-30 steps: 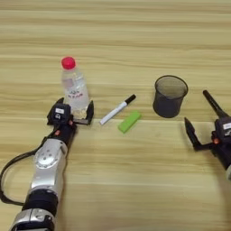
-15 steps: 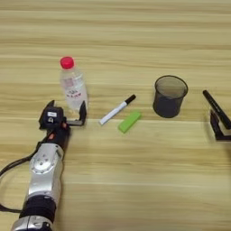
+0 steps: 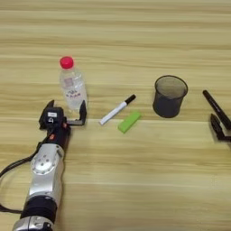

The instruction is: Move the objects on the table

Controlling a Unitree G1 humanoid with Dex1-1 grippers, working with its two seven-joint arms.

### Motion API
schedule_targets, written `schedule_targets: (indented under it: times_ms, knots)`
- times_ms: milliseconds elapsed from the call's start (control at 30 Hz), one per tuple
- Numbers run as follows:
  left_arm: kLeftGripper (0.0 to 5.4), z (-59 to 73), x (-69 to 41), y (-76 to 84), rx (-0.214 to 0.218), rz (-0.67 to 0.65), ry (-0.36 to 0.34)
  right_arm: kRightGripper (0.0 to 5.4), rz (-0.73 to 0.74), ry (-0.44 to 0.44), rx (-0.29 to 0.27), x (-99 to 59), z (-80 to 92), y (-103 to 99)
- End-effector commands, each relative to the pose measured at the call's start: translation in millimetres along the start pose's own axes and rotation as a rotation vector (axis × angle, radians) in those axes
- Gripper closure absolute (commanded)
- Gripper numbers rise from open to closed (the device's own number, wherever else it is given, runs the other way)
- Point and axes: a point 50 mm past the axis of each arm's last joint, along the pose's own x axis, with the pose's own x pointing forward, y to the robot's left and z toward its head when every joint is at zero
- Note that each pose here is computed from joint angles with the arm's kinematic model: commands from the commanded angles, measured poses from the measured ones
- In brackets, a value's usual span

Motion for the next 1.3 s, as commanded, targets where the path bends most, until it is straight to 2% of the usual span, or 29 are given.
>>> schedule_targets:
  times_ms: [33, 167, 333, 667, 767, 1300]
  knots:
    - [0.0, -1.1, -1.4, -0.1, -0.003, 0.005, 0.004, 1.02, 0.051, 0.085, 0.033, 3.6, -6.7, 3.4]
    - [0.0, -1.2, -1.1, -0.4, -0.003, 0.004, 0.005, 1.65, 0.075, 0.109, 0.03, 3.7, -9.1, 6.4]
    - [0.0, -1.4, -0.8, -0.9, -0.004, 0.003, 0.006, 2.3, 0.09, 0.108, 0.026, 3.9, -8.4, 9.4]
    - [0.0, -2.0, -0.4, -1.7, -0.005, -0.002, 0.008, 3.91, 0.106, 0.1, 0.022, 5.1, -7.6, 14.2]
    - [0.0, -2.0, -0.6, -1.7, -0.006, -0.002, 0.008, 4.19, 0.12, 0.1, 0.021, 4.7, -8.0, 18.4]
    - [0.0, -2.6, -1.2, -2.0, -0.006, -0.002, 0.009, 4.22, 0.233, 0.101, 0.027, -6.6, -8.1, 58.1]
